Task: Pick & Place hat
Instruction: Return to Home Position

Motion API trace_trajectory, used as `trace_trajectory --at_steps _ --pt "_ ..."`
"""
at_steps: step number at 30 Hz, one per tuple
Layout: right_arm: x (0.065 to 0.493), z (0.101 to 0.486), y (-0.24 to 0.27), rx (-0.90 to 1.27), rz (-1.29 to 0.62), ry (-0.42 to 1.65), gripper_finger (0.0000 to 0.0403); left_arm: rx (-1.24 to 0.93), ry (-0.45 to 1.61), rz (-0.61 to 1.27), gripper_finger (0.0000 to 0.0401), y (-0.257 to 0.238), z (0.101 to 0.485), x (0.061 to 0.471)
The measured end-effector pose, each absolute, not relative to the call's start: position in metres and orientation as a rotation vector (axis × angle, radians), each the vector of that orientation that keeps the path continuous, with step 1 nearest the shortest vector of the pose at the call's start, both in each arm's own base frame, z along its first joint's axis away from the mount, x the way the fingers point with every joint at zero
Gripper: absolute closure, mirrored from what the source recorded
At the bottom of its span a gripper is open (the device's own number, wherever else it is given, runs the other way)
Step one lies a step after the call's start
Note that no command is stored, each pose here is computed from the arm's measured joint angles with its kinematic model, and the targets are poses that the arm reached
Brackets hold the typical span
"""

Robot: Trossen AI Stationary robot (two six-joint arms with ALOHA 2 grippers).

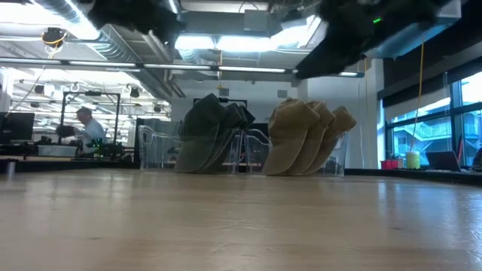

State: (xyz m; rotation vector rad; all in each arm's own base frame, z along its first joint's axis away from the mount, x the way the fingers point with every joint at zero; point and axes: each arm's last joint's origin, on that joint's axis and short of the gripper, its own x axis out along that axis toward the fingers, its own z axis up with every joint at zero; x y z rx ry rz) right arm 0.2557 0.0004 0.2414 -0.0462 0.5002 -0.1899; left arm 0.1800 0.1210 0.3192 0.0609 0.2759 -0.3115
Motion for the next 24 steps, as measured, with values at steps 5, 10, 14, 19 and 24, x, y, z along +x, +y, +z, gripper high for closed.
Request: trace_trajectory --at_steps 5,10,14,19,24 --pt "0.210 0.253 0.007 0.096 -0.182 0.384 0.0196 0.033 0.220 -0.103 0.0258 0.087 0.283 0.174" --pt "0.179 0.243 0.011 0.150 -0.131 0.337 0.0196 0.047 0.048 -0.033 0.0258 0.063 0.262 0.161" --pt "0.167 0.225 0.013 0.133 -0.095 0.262 0.0196 -0.011 0.010 -0.033 0.0258 0.057 0.239 0.150" --pt "0.154 0.204 0.015 0.089 0.037 0.155 0.0196 -0.046 -0.028 0.026 0.0258 0.056 0.219 0.140" --pt "0.144 0.200 0.015 0.091 0.081 0.075 0.0196 -0.062 -0.018 0.106 0.0258 0.055 0.203 0.132"
